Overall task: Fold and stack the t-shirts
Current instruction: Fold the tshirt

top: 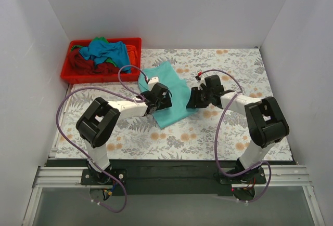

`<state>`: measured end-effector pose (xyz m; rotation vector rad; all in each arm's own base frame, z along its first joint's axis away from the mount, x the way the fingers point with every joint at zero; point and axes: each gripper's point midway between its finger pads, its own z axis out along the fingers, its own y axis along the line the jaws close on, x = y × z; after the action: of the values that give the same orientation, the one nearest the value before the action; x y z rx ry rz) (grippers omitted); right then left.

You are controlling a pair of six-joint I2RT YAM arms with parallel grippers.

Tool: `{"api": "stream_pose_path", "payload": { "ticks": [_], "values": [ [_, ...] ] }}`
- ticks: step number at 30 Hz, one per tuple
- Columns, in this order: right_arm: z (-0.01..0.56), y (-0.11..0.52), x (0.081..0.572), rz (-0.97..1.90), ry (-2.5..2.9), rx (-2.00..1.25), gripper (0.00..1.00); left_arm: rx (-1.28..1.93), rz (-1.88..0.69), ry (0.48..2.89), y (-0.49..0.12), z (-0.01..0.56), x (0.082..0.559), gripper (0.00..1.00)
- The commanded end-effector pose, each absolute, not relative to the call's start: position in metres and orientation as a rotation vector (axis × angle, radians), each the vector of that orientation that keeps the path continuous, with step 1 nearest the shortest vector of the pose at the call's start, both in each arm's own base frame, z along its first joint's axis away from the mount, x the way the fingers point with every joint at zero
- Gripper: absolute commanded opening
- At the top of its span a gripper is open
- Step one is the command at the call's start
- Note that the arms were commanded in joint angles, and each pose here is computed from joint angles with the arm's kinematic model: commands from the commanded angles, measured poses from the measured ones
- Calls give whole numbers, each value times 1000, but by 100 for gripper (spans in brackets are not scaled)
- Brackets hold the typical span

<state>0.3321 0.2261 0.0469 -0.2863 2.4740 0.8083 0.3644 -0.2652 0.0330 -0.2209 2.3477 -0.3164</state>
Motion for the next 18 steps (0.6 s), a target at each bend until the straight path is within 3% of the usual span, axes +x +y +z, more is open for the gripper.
{"api": "stream_pose_path", "payload": {
  "ticks": [1, 9, 18],
  "values": [
    [48, 220, 348, 755, 2445, -246, 45, -242, -255, 2371, -251, 19, 357, 68],
    [26, 205, 335, 700, 2528, -170, 44, -238, -262, 2377, -252, 13, 356, 68],
    [9, 193, 299, 698, 2618, -140, 43, -10, -402, 2403, -295, -2, 351, 68]
  ]
}}
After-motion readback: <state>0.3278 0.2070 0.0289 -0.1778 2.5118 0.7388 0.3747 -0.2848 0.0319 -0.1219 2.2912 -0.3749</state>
